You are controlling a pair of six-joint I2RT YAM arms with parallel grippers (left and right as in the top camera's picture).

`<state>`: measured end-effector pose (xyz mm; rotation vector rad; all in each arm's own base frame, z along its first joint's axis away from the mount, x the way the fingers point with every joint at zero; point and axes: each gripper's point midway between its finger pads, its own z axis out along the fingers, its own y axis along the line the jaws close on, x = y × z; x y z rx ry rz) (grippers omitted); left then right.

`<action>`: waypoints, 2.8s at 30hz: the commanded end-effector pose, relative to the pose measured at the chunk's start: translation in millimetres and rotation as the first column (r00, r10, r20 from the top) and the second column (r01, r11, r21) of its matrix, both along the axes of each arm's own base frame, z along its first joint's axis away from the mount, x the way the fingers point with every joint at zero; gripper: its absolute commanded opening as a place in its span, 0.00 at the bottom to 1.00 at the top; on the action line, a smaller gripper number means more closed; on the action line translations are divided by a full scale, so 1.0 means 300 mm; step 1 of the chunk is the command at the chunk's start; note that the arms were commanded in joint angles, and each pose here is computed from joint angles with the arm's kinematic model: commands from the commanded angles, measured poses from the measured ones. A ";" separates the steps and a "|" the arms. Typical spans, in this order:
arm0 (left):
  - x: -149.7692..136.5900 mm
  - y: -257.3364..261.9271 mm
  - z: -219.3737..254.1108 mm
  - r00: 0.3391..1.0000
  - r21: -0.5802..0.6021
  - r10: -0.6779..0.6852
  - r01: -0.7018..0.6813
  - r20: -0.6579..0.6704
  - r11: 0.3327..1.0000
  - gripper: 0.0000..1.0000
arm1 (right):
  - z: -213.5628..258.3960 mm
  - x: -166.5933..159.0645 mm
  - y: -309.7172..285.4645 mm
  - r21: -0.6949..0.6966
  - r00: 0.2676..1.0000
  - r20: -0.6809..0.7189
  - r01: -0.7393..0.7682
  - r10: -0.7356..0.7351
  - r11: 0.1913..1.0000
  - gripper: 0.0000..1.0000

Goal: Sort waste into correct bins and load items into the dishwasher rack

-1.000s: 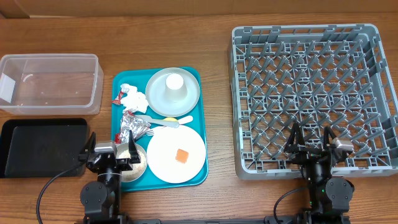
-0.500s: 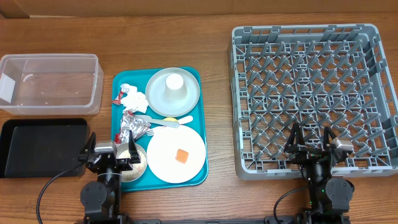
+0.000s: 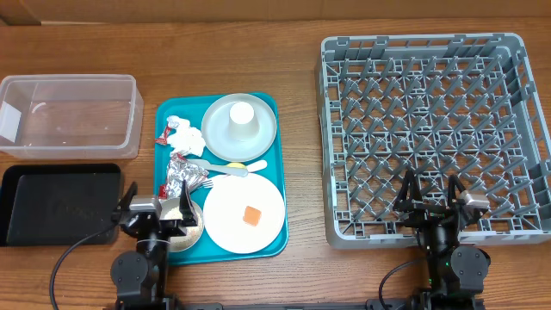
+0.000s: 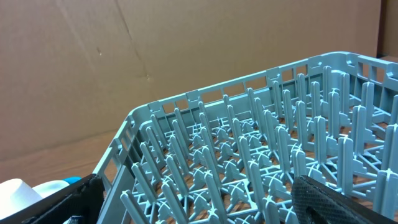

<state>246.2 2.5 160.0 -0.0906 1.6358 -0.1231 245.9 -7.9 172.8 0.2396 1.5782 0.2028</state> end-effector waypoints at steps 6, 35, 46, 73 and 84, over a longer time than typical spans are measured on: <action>-0.062 -0.247 0.021 0.918 -0.697 -0.396 0.282 -0.004 0.660 1.00 | -0.009 0.001 -0.011 0.007 1.000 -0.001 0.017 -0.017 1.000 1.00; -0.273 -0.153 0.308 0.838 -0.507 -0.214 -0.084 -0.501 0.858 1.00 | -0.009 0.001 -0.011 0.007 1.000 -0.001 0.017 -0.017 1.000 1.00; -0.239 -0.082 0.184 0.627 -0.377 -0.113 -0.306 -0.771 0.874 1.00 | -0.009 0.001 -0.011 0.007 1.000 -0.001 0.016 -0.016 1.000 1.00; -0.184 -0.068 0.076 0.523 -0.169 0.043 -0.351 -0.851 0.921 1.00 | -0.010 0.001 -0.011 0.007 1.000 -0.001 0.016 -0.016 1.000 1.00; -0.192 -0.187 -0.044 0.345 0.047 0.146 -0.278 -0.927 0.959 1.00 | -0.009 0.001 -0.011 0.007 1.000 -0.001 0.017 -0.017 1.000 1.00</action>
